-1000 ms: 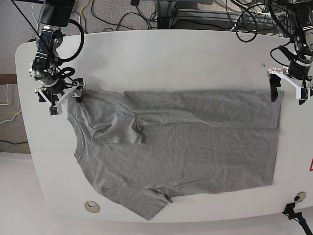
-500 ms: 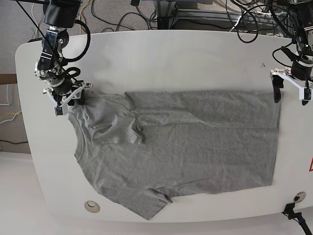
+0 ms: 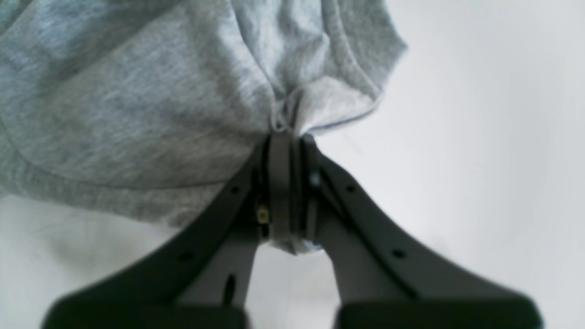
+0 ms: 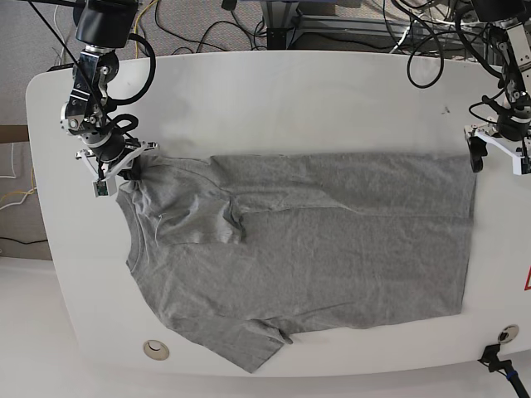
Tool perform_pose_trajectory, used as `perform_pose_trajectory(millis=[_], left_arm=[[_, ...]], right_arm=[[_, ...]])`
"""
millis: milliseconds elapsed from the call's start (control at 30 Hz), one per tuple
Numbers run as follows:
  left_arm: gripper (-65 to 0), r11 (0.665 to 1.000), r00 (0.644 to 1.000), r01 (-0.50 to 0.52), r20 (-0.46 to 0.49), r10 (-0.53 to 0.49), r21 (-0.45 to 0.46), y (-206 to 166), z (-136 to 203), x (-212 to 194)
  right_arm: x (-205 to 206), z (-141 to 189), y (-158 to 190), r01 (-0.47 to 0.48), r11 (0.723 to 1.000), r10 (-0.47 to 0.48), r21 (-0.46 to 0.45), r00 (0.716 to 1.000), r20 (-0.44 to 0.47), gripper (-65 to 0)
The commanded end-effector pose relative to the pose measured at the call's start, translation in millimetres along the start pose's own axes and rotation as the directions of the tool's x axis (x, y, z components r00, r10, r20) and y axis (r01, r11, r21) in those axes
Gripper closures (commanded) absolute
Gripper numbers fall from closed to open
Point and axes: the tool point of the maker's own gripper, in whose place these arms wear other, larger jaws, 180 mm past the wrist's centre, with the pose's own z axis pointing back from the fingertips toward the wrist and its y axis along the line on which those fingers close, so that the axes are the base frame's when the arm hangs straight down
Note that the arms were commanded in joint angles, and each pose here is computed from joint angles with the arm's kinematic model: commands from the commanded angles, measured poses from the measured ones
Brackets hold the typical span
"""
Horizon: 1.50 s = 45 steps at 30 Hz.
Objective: Fold the T-shirt properly
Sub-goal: 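Grasp the shirt's edge again with both grippers, then drag the shirt toward the robot with both grippers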
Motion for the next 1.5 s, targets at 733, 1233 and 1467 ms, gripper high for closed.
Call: perform_pose_trajectory(millis=[733, 1233, 1467], left_arm=[[-55.6, 0.994, 0.996, -0.004, -0.087, -0.006, -0.111, -42, -35, -26], [-6.5, 0.993, 0.991, 0.009, -0.133, -0.024, -0.118, -43, -22, -49], [-6.5, 0.986, 0.977, 0.062, -0.190, -0.092, -0.155, -50, 17, -83]], right_arm=[[-5, 1, -7, -0.025, 0.999, 0.024, -0.027, 0.999, -0.041, 0.0], [-21, 10, -7, -0.038, 0.999, 0.036, -0.030, 0.997, -0.065, 0.0], [-55, 42, 1, -0.093, 0.995, 0.089, -0.030, 0.990, -0.107, 0.0]])
